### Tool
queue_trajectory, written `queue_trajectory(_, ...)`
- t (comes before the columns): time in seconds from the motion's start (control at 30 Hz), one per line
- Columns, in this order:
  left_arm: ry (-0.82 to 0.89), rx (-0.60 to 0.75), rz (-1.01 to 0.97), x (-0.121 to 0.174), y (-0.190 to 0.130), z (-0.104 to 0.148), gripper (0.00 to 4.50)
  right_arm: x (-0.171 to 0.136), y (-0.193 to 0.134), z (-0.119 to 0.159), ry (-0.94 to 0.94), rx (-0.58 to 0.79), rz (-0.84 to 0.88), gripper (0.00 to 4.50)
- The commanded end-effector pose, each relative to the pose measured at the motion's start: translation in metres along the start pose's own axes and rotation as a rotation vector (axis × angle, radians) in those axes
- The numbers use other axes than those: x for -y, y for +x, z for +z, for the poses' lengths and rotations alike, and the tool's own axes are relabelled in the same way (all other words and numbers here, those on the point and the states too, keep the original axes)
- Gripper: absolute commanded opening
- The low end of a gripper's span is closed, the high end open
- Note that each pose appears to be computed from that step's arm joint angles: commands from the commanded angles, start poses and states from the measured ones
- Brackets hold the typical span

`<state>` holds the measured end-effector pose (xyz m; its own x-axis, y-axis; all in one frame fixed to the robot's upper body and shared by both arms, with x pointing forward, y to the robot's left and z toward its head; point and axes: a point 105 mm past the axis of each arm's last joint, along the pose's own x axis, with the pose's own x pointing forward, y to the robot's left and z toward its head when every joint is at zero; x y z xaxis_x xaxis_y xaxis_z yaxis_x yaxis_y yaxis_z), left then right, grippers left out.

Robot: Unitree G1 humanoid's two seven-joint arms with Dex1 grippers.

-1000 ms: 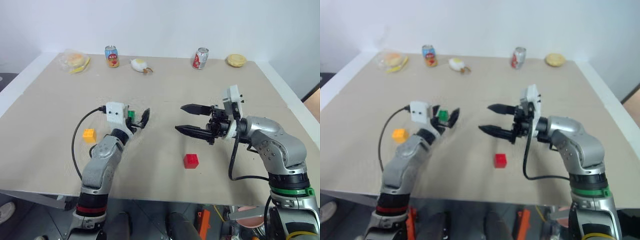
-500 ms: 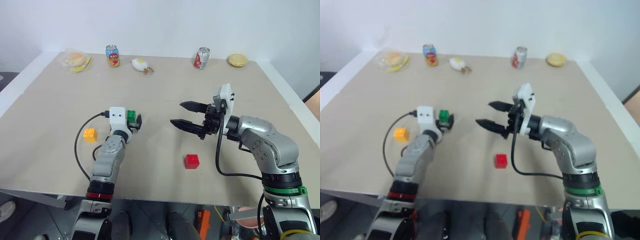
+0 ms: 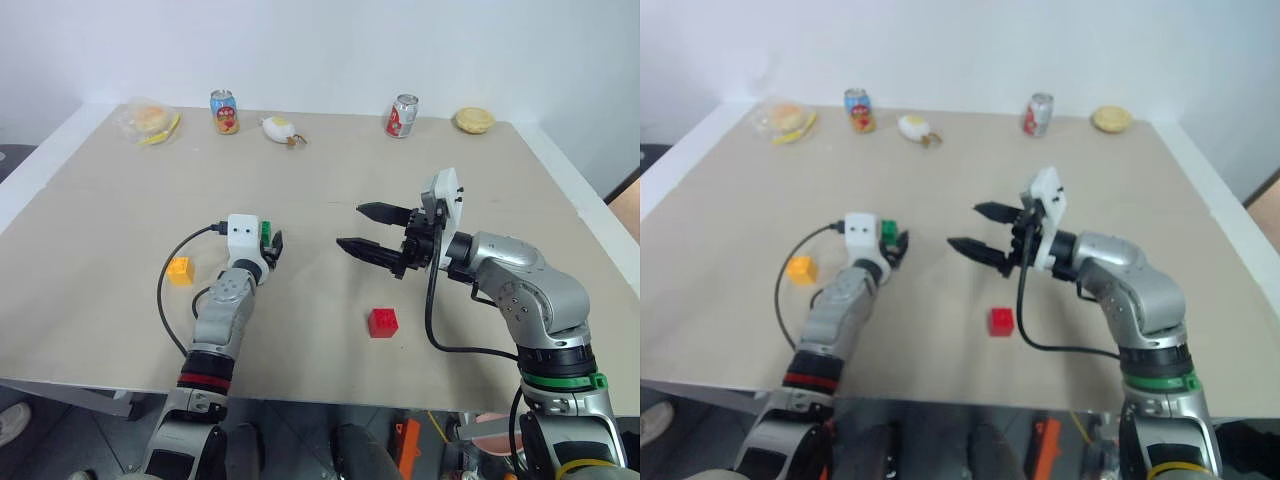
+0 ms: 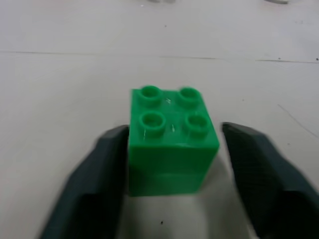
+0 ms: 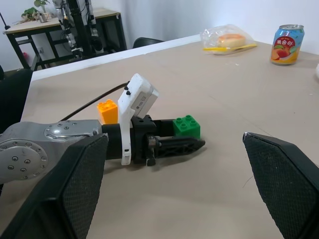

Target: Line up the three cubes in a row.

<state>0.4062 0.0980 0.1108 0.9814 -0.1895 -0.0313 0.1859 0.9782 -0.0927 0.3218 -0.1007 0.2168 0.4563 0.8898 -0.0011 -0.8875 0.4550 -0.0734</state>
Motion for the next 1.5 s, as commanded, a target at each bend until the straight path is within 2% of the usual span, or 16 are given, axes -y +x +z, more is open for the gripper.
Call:
queue_trajectory(0.03,0.006,0.06,-0.01,0.004,0.003,0.016,1.35,-0.002,-0.002,0.014,-0.049,0.042,-0.003,4.5)
queue_trajectory(0.17,0.008,0.07,-0.028,0.006,0.001,0.019,1.33,0.0,-0.005,0.015,-0.053,0.047,-0.015,4.5)
queue_trajectory(0.3,0.035,0.111,-0.222,0.024,-0.01,0.032,1.33,-0.006,-0.012,0.017,-0.084,0.042,0.019,4.5)
queue_trajectory(0.5,0.212,0.117,-0.86,0.064,-0.078,0.038,1.33,-0.037,-0.034,0.0,-0.138,-0.1,0.205,4.5)
queue_trajectory(0.6,0.266,0.037,-1.122,0.063,-0.113,0.028,1.33,-0.043,-0.042,-0.009,-0.138,-0.162,0.261,4.5)
queue_trajectory(0.67,0.289,-0.029,-1.209,0.056,-0.122,0.022,1.33,-0.044,-0.046,-0.014,-0.14,-0.187,0.281,4.5)
queue_trajectory(0.97,0.399,-0.139,-1.405,0.054,-0.12,0.005,1.33,-0.052,-0.056,-0.021,-0.157,-0.201,0.285,4.5)
queue_trajectory(1.17,0.429,-0.143,-1.452,0.071,-0.11,-0.008,1.33,-0.055,-0.059,-0.019,-0.153,-0.195,0.252,4.5)
queue_trajectory(1.5,0.396,-0.135,-1.457,0.085,-0.102,-0.013,1.33,-0.059,-0.064,-0.019,-0.139,-0.189,0.201,4.5)
